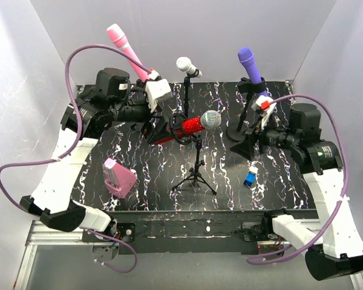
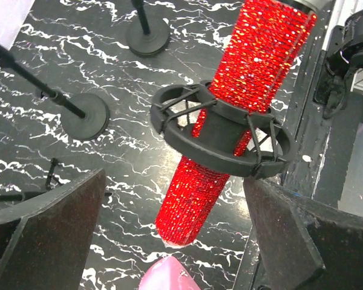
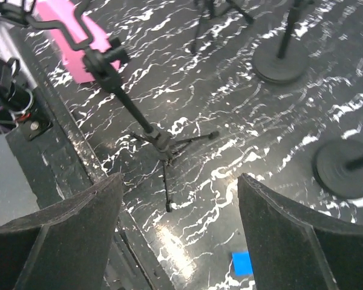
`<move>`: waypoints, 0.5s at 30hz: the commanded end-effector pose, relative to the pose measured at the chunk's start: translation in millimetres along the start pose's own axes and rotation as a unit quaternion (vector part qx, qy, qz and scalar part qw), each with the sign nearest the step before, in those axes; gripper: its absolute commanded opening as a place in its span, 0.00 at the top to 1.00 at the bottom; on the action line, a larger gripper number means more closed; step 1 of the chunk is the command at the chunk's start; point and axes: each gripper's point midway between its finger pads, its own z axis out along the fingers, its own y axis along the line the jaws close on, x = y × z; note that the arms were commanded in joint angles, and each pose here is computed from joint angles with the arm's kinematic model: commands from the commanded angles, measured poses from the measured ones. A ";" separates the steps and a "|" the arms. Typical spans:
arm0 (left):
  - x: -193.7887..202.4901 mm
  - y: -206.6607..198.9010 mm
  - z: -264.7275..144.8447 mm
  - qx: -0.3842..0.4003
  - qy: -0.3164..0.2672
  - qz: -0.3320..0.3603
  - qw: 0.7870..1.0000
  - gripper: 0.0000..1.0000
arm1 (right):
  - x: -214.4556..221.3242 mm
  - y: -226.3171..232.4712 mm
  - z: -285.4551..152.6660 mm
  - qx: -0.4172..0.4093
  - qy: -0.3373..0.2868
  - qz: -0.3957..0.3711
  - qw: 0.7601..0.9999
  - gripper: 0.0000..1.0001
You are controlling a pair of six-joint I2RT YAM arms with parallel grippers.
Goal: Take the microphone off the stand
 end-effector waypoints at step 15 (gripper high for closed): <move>7.5 -10.7 -23.7 -0.024 0.018 0.063 0.998 0.02 | -85.8 54.0 -7.3 -0.102 -0.078 -0.113 0.985 0.10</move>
